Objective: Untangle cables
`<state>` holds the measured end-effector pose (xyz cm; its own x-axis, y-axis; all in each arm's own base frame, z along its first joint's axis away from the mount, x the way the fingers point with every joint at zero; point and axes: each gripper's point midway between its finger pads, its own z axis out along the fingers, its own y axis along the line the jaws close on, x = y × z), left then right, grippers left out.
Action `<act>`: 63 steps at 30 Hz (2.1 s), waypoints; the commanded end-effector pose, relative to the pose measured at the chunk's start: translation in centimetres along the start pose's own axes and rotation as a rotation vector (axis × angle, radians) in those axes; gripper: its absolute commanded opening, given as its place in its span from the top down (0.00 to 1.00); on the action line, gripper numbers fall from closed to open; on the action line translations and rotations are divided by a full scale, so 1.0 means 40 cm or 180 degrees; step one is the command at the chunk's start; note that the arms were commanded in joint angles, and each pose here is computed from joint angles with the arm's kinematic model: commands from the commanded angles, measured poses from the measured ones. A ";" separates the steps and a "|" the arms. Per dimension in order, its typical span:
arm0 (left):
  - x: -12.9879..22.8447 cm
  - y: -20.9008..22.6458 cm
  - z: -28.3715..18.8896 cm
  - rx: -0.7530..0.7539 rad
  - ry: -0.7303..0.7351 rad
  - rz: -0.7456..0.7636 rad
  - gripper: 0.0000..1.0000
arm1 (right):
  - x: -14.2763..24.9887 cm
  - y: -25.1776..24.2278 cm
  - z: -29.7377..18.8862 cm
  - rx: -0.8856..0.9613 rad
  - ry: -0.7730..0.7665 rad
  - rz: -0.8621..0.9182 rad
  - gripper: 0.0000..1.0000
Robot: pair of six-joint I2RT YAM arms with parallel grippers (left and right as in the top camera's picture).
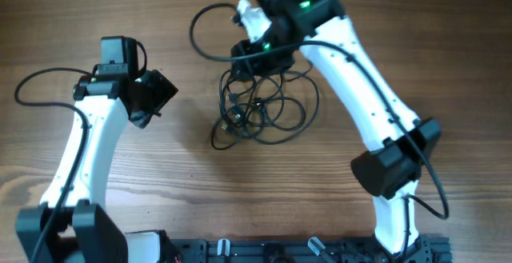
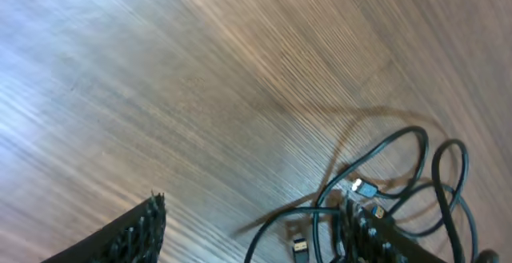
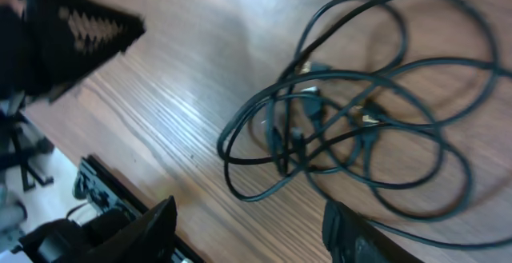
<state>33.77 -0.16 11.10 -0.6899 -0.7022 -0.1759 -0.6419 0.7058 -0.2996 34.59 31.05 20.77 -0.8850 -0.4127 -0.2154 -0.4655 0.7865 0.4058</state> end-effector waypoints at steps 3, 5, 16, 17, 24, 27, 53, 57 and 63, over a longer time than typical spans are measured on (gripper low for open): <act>-0.007 -0.023 0.045 0.0359 0.0281 0.0505 0.28 | 0.022 0.034 0.090 0.0122 0.0217 0.0031 0.43; -0.010 -0.025 0.051 0.0365 0.0271 0.0613 0.28 | 0.035 0.043 0.129 0.0225 0.0294 0.0129 0.43; -0.095 0.018 0.051 0.0140 -0.0121 0.0005 0.37 | 0.079 0.030 0.291 0.0467 0.0363 0.0994 0.67; -0.104 0.021 0.050 0.0153 -0.0150 -0.0083 0.37 | 0.085 0.023 0.303 0.0478 0.0379 0.1019 0.67; -0.123 0.035 0.046 0.0178 -0.0183 -0.0278 0.37 | 0.080 -0.004 0.371 0.0447 0.0272 0.0891 0.95; -0.121 0.035 0.046 0.0178 -0.0170 -0.0281 0.37 | 0.058 0.003 0.352 0.0450 0.0170 0.0766 0.95; 0.028 -0.088 0.065 0.0237 0.0125 0.0422 0.35 | 0.068 0.072 -0.532 -0.0695 -0.1873 -0.0181 0.96; 0.063 -0.134 0.066 0.0371 0.0161 0.0761 0.30 | 0.046 0.129 -0.568 -0.1052 -0.2039 -0.0445 0.96; 0.071 -0.169 0.063 0.0552 0.0166 0.0893 0.24 | 0.015 0.226 -0.727 -0.1461 -0.2555 -0.0604 0.96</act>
<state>36.75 -6.76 10.27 -0.8353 -0.5030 -0.2220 -0.3954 0.8301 -0.3931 32.22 24.38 44.05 -0.6718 -0.0046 -0.7407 -0.6367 0.5146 0.5743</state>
